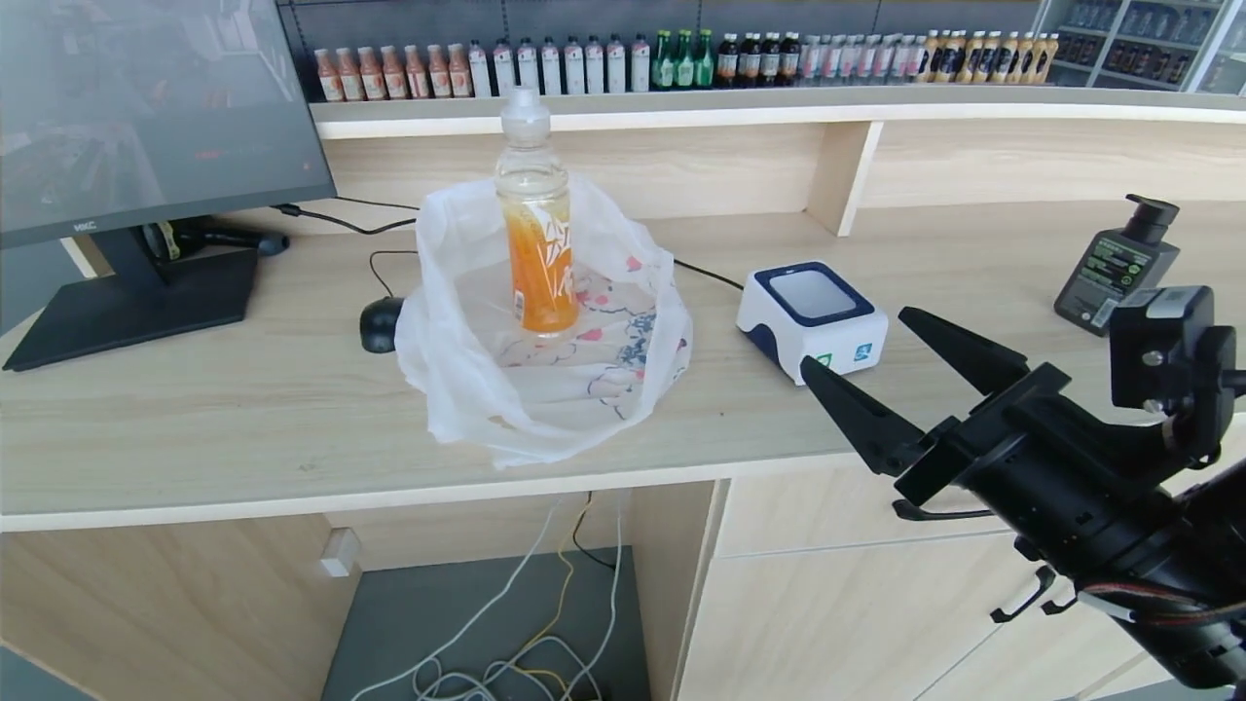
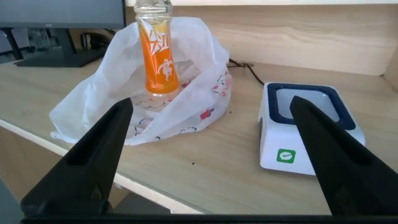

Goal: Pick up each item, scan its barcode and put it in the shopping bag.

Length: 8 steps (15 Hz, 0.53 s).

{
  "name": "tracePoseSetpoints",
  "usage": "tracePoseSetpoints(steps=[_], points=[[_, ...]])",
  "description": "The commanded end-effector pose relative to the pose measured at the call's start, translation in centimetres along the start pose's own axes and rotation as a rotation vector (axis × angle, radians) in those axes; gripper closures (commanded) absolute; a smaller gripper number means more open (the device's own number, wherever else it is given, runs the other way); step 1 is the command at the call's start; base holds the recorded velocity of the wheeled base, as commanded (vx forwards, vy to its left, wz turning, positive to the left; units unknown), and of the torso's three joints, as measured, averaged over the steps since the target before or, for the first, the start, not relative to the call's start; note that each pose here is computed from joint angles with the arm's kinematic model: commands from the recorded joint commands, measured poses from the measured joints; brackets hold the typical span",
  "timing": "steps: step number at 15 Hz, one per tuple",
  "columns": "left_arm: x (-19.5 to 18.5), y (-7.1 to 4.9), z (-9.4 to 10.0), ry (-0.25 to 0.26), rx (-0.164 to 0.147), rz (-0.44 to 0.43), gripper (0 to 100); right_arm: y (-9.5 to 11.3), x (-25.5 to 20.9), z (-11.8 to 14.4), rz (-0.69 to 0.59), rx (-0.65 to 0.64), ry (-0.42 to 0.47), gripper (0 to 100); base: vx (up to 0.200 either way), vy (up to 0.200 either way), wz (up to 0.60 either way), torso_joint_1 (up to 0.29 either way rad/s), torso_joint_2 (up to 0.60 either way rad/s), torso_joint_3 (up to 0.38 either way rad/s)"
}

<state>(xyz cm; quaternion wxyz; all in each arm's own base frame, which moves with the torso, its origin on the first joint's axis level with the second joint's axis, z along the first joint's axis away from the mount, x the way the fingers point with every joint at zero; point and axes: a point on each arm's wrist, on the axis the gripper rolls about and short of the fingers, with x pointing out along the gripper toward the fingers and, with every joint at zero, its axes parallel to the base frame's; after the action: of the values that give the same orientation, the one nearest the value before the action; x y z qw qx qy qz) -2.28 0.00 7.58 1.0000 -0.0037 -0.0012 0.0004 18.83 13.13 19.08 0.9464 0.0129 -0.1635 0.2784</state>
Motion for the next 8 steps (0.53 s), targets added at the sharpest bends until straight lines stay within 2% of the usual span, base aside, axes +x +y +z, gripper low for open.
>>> tracePoseSetpoints(steps=[1,8], points=[[0.00,0.00,0.00,-0.001,0.000,0.001,0,0.03,0.08,-0.12,0.001,0.000,0.003,0,0.000,-0.200,0.00,-0.002,0.00,-0.002],[0.00,0.00,0.00,-0.001,0.000,0.001,0,0.07,0.00,-0.20,0.003,0.000,0.008,0,0.000,-0.200,0.00,0.002,0.00,0.000]])
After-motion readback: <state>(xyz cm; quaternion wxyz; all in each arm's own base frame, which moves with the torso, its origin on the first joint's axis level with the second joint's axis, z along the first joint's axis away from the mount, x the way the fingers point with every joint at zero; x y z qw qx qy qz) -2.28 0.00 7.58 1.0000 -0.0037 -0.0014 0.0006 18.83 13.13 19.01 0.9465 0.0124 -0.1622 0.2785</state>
